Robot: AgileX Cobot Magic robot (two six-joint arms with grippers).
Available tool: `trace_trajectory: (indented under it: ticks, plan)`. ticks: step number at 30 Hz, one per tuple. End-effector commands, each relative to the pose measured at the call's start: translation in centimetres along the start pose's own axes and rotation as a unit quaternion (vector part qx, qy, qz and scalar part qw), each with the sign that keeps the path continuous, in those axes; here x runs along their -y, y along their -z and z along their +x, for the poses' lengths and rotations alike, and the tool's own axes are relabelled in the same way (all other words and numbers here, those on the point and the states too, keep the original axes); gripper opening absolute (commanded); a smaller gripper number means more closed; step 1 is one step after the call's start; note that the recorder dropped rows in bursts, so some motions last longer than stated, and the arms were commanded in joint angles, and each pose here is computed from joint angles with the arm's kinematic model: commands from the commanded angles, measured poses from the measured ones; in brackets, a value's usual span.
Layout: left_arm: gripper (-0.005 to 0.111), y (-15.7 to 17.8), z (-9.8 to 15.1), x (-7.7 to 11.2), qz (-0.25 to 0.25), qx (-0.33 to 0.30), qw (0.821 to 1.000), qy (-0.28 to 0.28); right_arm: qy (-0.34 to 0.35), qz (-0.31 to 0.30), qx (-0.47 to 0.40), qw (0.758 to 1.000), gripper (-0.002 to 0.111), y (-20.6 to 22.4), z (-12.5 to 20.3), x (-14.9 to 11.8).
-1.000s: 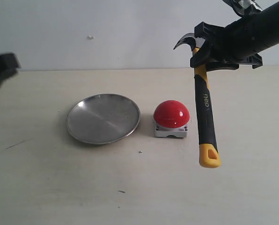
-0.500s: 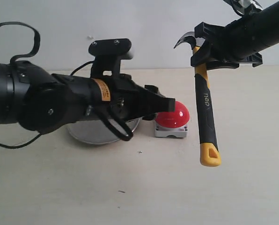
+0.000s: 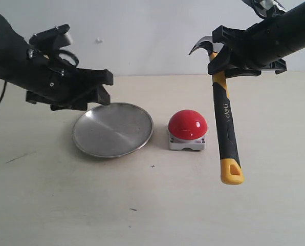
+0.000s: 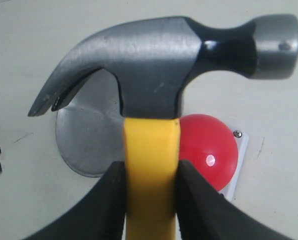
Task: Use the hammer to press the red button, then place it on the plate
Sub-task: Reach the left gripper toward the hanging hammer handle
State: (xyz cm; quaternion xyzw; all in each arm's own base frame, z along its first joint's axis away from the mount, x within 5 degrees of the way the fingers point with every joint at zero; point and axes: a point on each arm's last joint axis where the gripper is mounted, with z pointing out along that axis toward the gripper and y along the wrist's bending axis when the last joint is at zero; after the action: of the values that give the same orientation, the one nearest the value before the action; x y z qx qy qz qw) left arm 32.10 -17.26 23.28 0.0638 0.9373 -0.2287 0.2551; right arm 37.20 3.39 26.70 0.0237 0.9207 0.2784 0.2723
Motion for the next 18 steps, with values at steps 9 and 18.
trace_trajectory:
  ticks: [9,18]
  plan:
    - [0.054,-2.6,1.7,8.8,0.327,0.036,0.944,-0.029,-0.003,-0.01,0.026,1.0,0.0,0.7,-0.5,-0.7]
    - [0.054,-5.5,4.4,11.8,0.325,-0.005,0.944,-0.053,-0.003,-0.008,0.031,0.999,0.0,0.7,-0.6,-0.7]
